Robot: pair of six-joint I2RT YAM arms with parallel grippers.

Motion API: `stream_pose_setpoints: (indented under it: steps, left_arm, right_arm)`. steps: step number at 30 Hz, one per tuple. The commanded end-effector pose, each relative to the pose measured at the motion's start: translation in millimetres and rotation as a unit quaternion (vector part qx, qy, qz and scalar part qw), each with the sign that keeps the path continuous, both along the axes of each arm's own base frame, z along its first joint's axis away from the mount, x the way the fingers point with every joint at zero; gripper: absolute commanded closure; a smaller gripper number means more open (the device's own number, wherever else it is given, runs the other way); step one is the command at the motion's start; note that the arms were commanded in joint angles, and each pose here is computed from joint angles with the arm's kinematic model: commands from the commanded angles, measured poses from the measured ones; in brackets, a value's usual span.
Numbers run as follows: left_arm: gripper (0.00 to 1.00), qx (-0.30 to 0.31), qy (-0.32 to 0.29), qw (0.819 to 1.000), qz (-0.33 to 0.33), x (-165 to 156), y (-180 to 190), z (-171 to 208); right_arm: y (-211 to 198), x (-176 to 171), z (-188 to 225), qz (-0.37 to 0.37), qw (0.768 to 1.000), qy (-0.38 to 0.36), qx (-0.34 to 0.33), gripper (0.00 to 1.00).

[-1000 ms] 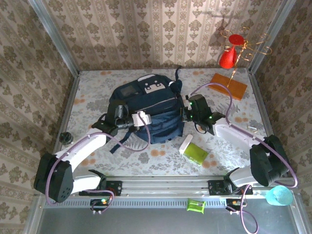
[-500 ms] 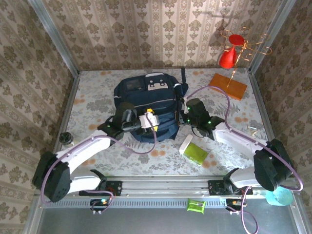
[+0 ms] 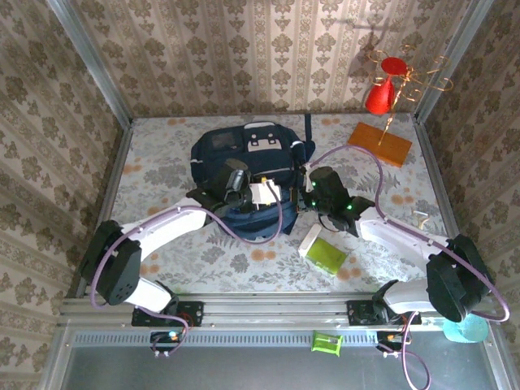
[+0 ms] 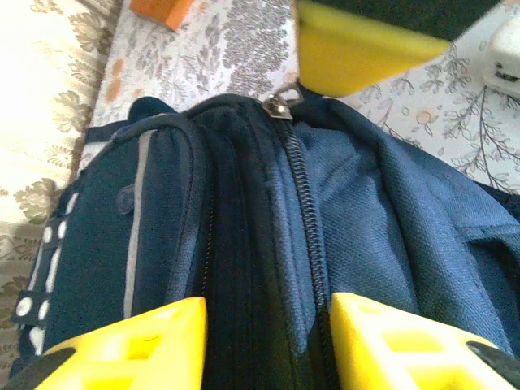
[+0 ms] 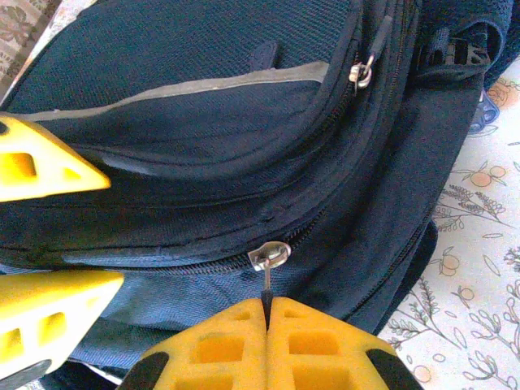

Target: Pack the student bag

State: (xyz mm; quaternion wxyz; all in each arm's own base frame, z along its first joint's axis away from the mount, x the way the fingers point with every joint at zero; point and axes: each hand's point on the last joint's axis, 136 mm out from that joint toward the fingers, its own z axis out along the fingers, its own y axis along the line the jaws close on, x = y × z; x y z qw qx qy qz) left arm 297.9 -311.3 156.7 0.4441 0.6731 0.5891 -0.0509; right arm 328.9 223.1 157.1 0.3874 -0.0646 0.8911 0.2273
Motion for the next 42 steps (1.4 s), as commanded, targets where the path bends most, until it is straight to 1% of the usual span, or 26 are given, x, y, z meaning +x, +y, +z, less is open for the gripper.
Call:
stream_pose_setpoints:
  steps: [1, 4, 6, 7, 9, 10, 12, 14, 16, 18, 21, 27, 30, 36, 40, 41, 42]
  left_arm:
    - [0.6, 0.043, 0.016, 0.999, -0.01, -5, 7, -22]
    - [0.65, 0.05, 0.024, 0.998, -0.009, -8, 12, -29]
    - [0.73, 0.061, 0.025, 0.998, -0.001, -7, 18, -33]
    - [0.78, 0.067, 0.024, 0.997, 0.003, -6, 20, -35]
    - [0.95, 0.066, 0.021, 0.998, 0.014, -2, 26, -31]
    - [1.0, 0.059, 0.019, 0.998, 0.018, -1, 28, -27]
    - [1.0, 0.034, 0.019, 0.999, 0.019, -4, 32, -17]
    - [1.0, 0.009, 0.032, 0.999, 0.01, -13, 38, -10]
    - [1.0, -0.018, 0.046, 0.999, 0.0, -22, 48, -5]
    - [1.0, -0.036, 0.058, 0.998, 0.003, -26, 60, -3]
    - [1.0, -0.041, 0.059, 0.997, -0.002, -32, 69, -3]
    - [1.0, -0.06, 0.056, 0.997, -0.015, -36, 69, 0]
    - [1.0, -0.06, 0.058, 0.996, -0.013, -33, 70, -2]
    - [1.0, -0.079, 0.06, 0.995, -0.017, -32, 73, 1]
    - [1.0, -0.076, 0.062, 0.995, -0.013, -31, 77, -1]
    - [1.0, -0.076, 0.062, 0.995, -0.014, -32, 77, -1]
    - [1.0, -0.076, 0.061, 0.995, -0.017, -32, 77, -2]
  right_arm:
    - [8, -2, 24, 0.013, 0.999, -0.03, 0.031, 1.0]
    - [7, -4, 23, 0.012, 0.999, -0.03, 0.03, 1.0]
    - [6, -4, 22, 0.012, 0.999, -0.03, 0.029, 1.0]
    - [6, -4, 23, 0.012, 0.999, -0.031, 0.029, 1.0]
    - [2, -4, 19, 0.008, 0.999, -0.032, 0.018, 1.0]
    - [-1, -3, 18, 0.004, 0.999, -0.033, 0.011, 1.0]
    - [-11, 1, 11, -0.009, 0.999, -0.034, -0.016, 1.0]
    - [-25, 6, 5, -0.025, 0.998, -0.032, -0.042, 1.0]
    - [-33, 10, 1, -0.036, 0.998, -0.03, -0.048, 1.0]
    - [-38, 17, -2, -0.046, 0.998, -0.026, -0.044, 1.0]
    - [-41, 29, -6, -0.064, 0.997, -0.022, -0.044, 1.0]
    - [-48, 66, -23, -0.116, 0.992, 0.003, -0.055, 1.0]
    - [-44, 71, -32, -0.111, 0.992, 0.01, -0.06, 1.0]
    - [-54, 79, -44, -0.113, 0.989, 0.019, -0.089, 1.0]
    - [-52, 79, -40, -0.097, 0.991, 0.017, -0.09, 1.0]
    - [-54, 76, -36, -0.095, 0.991, 0.012, -0.09, 0.95]
    - [-56, 74, -31, -0.092, 0.992, 0.006, -0.087, 0.86]
